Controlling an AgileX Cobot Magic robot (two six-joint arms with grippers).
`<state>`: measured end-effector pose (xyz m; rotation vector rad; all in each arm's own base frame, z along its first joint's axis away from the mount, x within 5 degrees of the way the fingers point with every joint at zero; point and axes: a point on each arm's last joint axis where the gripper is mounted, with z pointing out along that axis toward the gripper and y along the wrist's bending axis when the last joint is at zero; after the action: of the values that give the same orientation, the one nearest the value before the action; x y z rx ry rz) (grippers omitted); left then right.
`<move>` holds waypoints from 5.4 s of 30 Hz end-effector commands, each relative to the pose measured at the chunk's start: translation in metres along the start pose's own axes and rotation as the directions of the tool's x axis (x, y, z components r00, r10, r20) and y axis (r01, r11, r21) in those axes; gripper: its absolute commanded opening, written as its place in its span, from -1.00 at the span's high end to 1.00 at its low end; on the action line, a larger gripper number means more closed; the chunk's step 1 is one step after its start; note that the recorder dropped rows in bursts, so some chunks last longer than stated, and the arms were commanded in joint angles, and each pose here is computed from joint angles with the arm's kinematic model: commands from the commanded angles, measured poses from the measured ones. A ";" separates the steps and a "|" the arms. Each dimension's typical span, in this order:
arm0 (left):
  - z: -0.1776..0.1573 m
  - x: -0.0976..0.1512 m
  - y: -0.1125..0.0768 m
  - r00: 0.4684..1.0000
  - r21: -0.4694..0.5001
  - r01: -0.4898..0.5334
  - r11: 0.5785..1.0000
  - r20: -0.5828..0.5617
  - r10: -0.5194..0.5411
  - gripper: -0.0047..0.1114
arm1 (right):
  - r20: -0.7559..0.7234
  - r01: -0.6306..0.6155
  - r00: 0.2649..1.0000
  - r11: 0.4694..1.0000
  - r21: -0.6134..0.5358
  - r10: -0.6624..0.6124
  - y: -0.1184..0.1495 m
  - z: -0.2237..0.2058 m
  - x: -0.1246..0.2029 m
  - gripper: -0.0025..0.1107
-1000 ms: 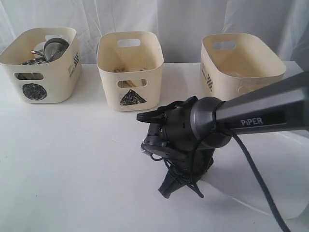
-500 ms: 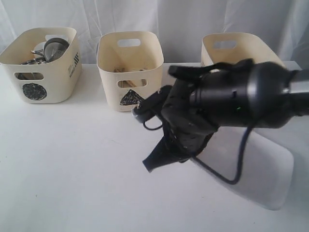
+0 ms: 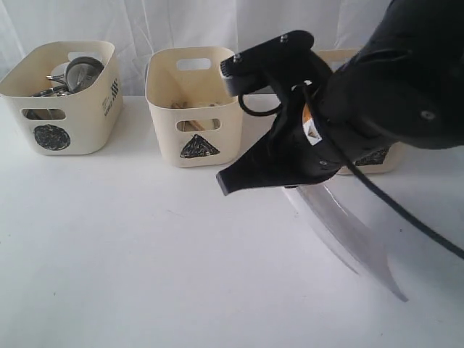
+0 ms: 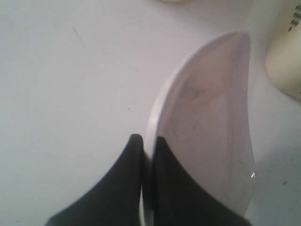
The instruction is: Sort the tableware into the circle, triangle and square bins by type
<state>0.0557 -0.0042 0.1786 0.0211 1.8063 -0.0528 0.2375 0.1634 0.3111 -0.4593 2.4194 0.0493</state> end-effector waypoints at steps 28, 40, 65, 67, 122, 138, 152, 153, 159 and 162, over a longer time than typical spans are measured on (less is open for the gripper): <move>0.000 0.001 0.000 1.000 0.000 0.014 1.000 0.003 -0.014 0.12 | 0.536 0.213 0.816 0.974 0.074 -0.219 -0.047 -0.106 -0.022 0.96; 0.000 0.001 0.000 1.000 0.000 0.014 1.000 0.003 -0.014 0.12 | 0.642 0.186 0.720 0.965 0.186 -0.262 -0.077 -0.066 -0.054 0.96; 0.000 0.001 0.000 1.000 0.000 0.014 1.000 0.003 -0.014 0.12 | 0.702 0.062 0.681 0.971 0.229 -0.209 -0.156 0.082 -0.106 0.96; 0.000 0.001 0.000 1.000 0.000 0.014 1.000 0.003 -0.014 0.12 | 0.694 0.061 0.690 0.972 0.227 -0.205 -0.159 0.092 -0.105 0.96; 0.000 0.001 0.000 1.000 0.000 0.014 1.000 0.003 -0.014 0.12 | 0.622 -0.172 0.764 0.983 -0.056 0.169 -0.078 -0.021 0.151 0.96; 0.000 0.001 0.000 1.000 0.000 0.014 1.000 0.003 -0.014 0.12 | 0.647 -0.278 0.698 0.949 -0.150 0.306 -0.078 -0.045 0.166 0.96; 0.000 0.001 0.000 1.000 0.000 0.014 1.000 0.002 -0.014 0.12 | 0.876 -0.266 0.480 0.960 0.084 0.056 -0.085 -0.093 0.209 0.96; 0.000 0.001 0.000 1.000 0.000 0.014 1.000 0.002 -0.014 0.12 | 0.853 -0.259 0.517 0.963 0.080 0.068 -0.083 -0.083 0.218 0.96; 0.000 0.001 0.000 1.000 0.000 0.014 1.000 0.002 -0.014 0.12 | 0.665 -0.214 0.735 0.976 0.038 0.135 -0.071 -0.041 0.254 0.96; 0.000 0.001 0.000 1.000 0.000 0.014 1.000 0.002 -0.014 0.12 | 0.579 -0.210 0.798 0.978 0.009 0.166 -0.067 -0.035 0.262 0.96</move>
<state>0.0557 -0.0042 0.1786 0.0211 1.8063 -0.0528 0.0539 0.0123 0.1886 -0.1182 1.7683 0.1590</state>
